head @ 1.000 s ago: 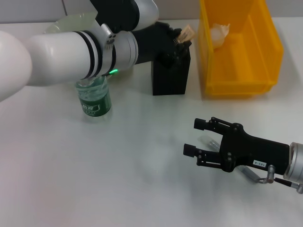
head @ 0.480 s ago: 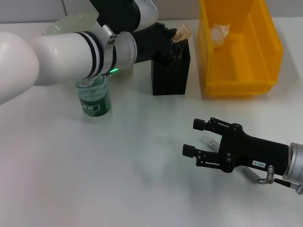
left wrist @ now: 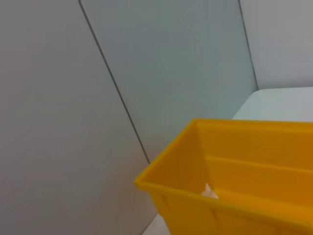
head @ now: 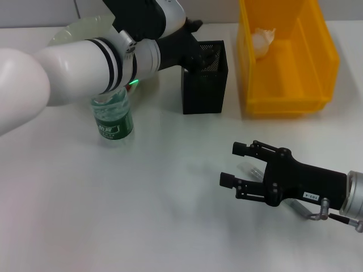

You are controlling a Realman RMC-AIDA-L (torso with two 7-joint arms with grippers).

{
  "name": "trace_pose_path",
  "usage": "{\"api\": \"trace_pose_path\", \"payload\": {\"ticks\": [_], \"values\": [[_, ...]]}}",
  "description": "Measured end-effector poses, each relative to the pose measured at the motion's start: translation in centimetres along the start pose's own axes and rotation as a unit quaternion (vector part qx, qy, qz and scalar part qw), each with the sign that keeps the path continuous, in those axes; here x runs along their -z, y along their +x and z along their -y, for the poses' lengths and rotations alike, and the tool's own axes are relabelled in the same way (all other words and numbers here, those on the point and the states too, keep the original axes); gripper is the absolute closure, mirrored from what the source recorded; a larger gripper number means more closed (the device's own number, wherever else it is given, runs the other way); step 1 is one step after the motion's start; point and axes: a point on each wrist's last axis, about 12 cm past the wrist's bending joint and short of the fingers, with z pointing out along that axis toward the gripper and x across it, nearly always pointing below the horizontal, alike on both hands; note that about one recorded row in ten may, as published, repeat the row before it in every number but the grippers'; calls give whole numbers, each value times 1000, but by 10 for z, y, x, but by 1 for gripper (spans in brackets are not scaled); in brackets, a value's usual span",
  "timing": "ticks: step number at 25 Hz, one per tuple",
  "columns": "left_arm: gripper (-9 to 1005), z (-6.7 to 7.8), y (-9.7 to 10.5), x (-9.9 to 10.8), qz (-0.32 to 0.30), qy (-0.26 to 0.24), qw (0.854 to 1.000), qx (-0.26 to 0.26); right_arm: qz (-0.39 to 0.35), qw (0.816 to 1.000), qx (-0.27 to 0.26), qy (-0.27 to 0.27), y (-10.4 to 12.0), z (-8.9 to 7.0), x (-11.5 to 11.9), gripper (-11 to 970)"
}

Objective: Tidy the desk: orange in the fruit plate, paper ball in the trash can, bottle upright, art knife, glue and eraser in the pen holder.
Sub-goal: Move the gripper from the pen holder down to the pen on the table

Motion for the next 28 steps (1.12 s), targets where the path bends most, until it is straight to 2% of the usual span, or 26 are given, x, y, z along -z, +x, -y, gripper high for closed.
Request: {"api": "trace_pose_path", "payload": {"ticks": [1, 4, 5, 6, 9, 10, 11, 12, 13, 15, 16, 17, 18, 20, 21, 22, 23, 24, 27, 28], "values": [[615, -1, 1, 0, 3, -7, 1000, 0, 0, 1000, 1, 0, 0, 0, 0, 127], [424, 0, 0, 1, 8, -14, 1000, -1, 0, 1000, 1, 1, 0, 1, 0, 127], [393, 0, 0, 1, 8, -14, 1000, -1, 0, 1000, 1, 1, 0, 1, 0, 127], [362, 4, -9, 10, 35, -13, 999, 17, 0, 1000, 2, 1, -1, 1, 0, 127], [268, 9, -19, 21, 61, -6, 998, 30, 1, 1000, 2, 2, -1, 1, 0, 127], [267, 9, -19, 21, 61, -6, 998, 30, 1, 1000, 2, 2, -1, 1, 1, 126], [266, 16, -27, 37, 84, 2, 996, 29, 2, 1000, 2, 2, -1, 1, 1, 126], [265, 16, -27, 37, 84, 2, 996, 29, 2, 1000, 2, 2, -1, 1, 1, 126], [264, 18, -31, 47, 95, 8, 995, 29, 2, 1000, 2, 2, -1, 1, 1, 126], [262, 18, -31, 47, 95, 8, 995, 29, 2, 1000, 2, 2, -1, 1, 1, 126], [261, 19, -38, 68, 118, 37, 991, 50, 2, 1000, 3, 2, -1, 1, 1, 126], [260, 19, -38, 68, 118, 37, 991, 50, 2, 1000, 3, 2, -1, 1, 1, 126], [259, 14, -38, 76, 128, 59, 988, 69, 3, 1000, 4, 0, -2, 1, 0, 126], [258, 14, -38, 76, 128, 59, 988, 69, 3, 1000, 5, 0, -2, 1, 0, 126], [257, 10, -38, 84, 145, 88, 982, 87, 4, 1000, 6, -1, -2, 1, 0, 126], [256, 10, -38, 84, 145, 88, 982, 87, 4, 1000, 6, -1, -2, 1, 0, 126], [255, -7, -27, 106, 211, 151, 957, 132, 4, 1000, 6, -1, -2, 1, 0, 126], [254, -14, -18, 115, 240, 176, 943, 149, 4, 1000, 6, -1, -2, 1, 0, 127], [251, -14, -18, 115, 240, 176, 943, 149, 3, 1000, 5, -2, -1, 0, 0, 127], [250, -23, -2, 132, 296, 222, 914, 166, 3, 1000, 4, -2, -1, -1, 1, 127]]}}
